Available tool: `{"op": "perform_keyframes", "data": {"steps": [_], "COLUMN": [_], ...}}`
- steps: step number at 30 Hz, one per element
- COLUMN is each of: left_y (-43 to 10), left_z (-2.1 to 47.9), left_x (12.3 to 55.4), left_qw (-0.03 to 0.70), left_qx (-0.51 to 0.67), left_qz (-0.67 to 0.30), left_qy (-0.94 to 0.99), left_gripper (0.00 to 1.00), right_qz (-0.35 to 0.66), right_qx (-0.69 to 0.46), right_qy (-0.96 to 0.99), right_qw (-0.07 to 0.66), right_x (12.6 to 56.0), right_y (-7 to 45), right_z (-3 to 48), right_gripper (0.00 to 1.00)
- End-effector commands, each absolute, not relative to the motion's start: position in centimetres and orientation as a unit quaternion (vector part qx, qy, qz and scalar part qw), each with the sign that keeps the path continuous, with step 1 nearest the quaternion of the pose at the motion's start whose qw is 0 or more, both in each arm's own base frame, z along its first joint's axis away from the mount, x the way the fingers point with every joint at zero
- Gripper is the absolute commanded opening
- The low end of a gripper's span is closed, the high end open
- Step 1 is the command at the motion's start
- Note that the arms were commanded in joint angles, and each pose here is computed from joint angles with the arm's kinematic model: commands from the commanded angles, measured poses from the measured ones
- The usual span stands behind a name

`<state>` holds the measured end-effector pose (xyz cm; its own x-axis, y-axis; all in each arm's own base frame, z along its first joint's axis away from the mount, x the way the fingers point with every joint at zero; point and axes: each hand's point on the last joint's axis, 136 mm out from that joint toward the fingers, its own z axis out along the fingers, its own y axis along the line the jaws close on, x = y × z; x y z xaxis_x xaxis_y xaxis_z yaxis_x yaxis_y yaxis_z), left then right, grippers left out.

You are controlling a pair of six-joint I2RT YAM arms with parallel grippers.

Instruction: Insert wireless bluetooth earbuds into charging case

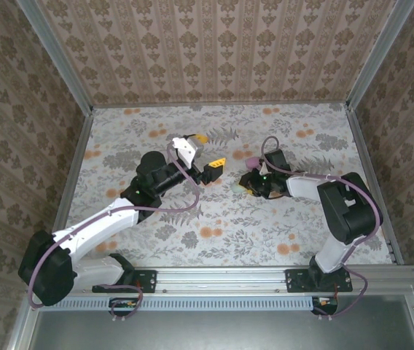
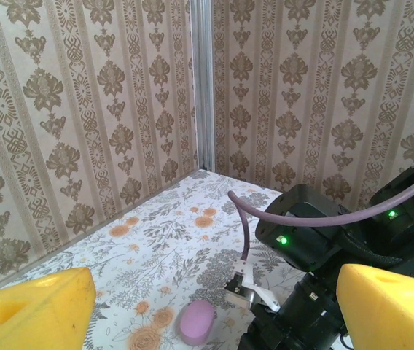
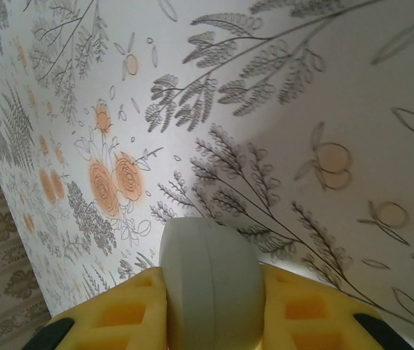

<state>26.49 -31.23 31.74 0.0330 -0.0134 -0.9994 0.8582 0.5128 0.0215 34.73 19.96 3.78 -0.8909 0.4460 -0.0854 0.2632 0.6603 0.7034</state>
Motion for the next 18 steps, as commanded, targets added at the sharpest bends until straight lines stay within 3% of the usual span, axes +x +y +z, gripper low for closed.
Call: {"op": "perform_keyframes", "data": {"steps": [1, 8, 18], "left_y": [-30.6, -30.6, -31.2], "left_z": [32.0, 31.8, 31.7], "left_x": [26.8, 26.9, 27.0], "left_qw": [0.637, 0.637, 0.632], "left_qx": [0.348, 0.347, 0.35], "left_qz": [-0.334, -0.333, -0.343], "left_qy": [0.601, 0.602, 0.601], "left_gripper": [0.87, 0.87, 0.87], "right_qz": [0.348, 0.323, 0.309], "right_qx": [0.183, 0.174, 0.168], "right_qy": [0.91, 0.92, 0.926], "right_qw": [0.135, 0.138, 0.14], "right_x": [35.2, 34.3, 33.8], "right_y": [19.9, 19.0, 18.3], "right_z": [3.0, 2.6, 3.0], "right_gripper": [0.26, 0.38, 0.48]}}
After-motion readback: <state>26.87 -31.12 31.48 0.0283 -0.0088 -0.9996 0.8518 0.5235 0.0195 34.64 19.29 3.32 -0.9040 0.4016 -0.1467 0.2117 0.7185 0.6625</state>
